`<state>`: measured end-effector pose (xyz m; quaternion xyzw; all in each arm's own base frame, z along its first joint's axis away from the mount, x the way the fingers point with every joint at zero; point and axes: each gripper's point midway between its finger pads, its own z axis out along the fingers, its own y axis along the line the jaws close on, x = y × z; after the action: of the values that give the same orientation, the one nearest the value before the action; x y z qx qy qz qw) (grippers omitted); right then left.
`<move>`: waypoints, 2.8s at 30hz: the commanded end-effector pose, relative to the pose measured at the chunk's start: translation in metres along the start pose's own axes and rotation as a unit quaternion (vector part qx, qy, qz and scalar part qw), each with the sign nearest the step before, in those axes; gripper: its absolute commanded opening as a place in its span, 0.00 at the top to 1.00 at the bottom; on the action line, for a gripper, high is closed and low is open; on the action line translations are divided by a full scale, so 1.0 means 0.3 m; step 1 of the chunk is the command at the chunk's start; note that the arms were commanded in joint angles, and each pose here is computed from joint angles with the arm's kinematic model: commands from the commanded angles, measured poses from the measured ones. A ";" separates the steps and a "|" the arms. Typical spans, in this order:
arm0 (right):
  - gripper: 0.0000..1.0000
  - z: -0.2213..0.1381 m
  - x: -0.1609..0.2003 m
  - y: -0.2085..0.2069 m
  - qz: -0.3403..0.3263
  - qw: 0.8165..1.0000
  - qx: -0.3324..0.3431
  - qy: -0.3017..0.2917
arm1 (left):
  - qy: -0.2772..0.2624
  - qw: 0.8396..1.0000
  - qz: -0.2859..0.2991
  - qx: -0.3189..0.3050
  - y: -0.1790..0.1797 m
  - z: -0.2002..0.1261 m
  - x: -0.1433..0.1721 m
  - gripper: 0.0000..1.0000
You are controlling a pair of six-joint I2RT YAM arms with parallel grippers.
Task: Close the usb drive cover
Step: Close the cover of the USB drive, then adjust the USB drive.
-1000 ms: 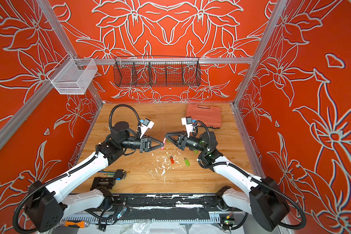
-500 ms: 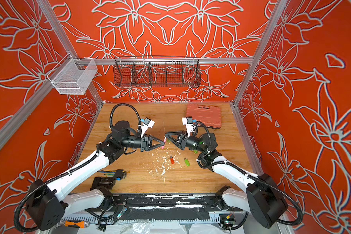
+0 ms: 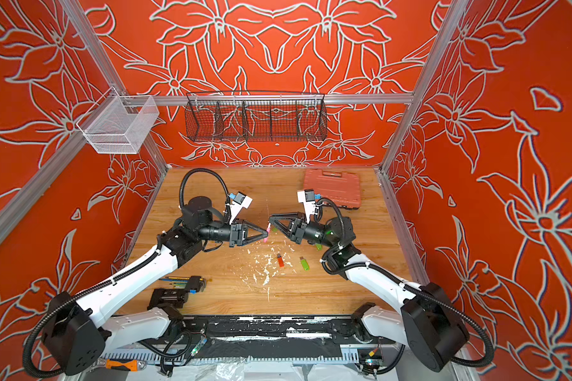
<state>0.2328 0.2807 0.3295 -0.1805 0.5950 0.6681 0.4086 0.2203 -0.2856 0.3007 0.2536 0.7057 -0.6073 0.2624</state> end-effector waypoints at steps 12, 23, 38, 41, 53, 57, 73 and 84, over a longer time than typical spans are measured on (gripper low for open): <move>0.92 -0.017 0.026 0.023 -0.005 1.000 -0.007 0.003 | -0.015 0.999 0.041 0.013 -0.052 -0.002 -0.058 1.00; 0.92 -0.020 0.033 0.024 -0.003 1.000 -0.006 0.003 | -0.030 0.997 0.067 0.017 -0.056 0.007 -0.099 1.00; 0.73 -0.023 0.009 0.066 -0.025 1.000 -0.001 0.010 | -0.032 0.995 0.091 0.007 -0.063 0.002 -0.114 1.00; 0.73 -0.021 0.001 0.078 -0.034 0.999 -0.003 0.012 | -0.031 0.995 0.091 0.008 -0.061 0.006 -0.113 1.00; 0.47 -0.055 -0.025 0.103 -0.088 0.995 0.040 0.040 | -0.025 0.995 0.094 0.009 -0.068 0.004 -0.105 1.00; 0.44 -0.037 -0.059 0.128 -0.101 0.993 0.031 0.057 | -0.022 0.995 0.094 0.017 -0.084 0.004 -0.101 1.00; 0.51 0.029 -0.064 0.089 -0.080 0.994 0.008 0.080 | -0.017 0.995 0.099 0.022 -0.103 0.004 -0.098 1.00; 0.62 0.040 -0.057 0.081 -0.068 0.995 -0.005 0.076 | -0.013 0.995 0.100 0.027 -0.110 0.011 -0.104 1.00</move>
<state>0.2331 0.2877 0.3517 -0.2611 0.6261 0.6168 0.3993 0.2257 -0.2913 0.3330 0.3007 0.6739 -0.5957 0.3171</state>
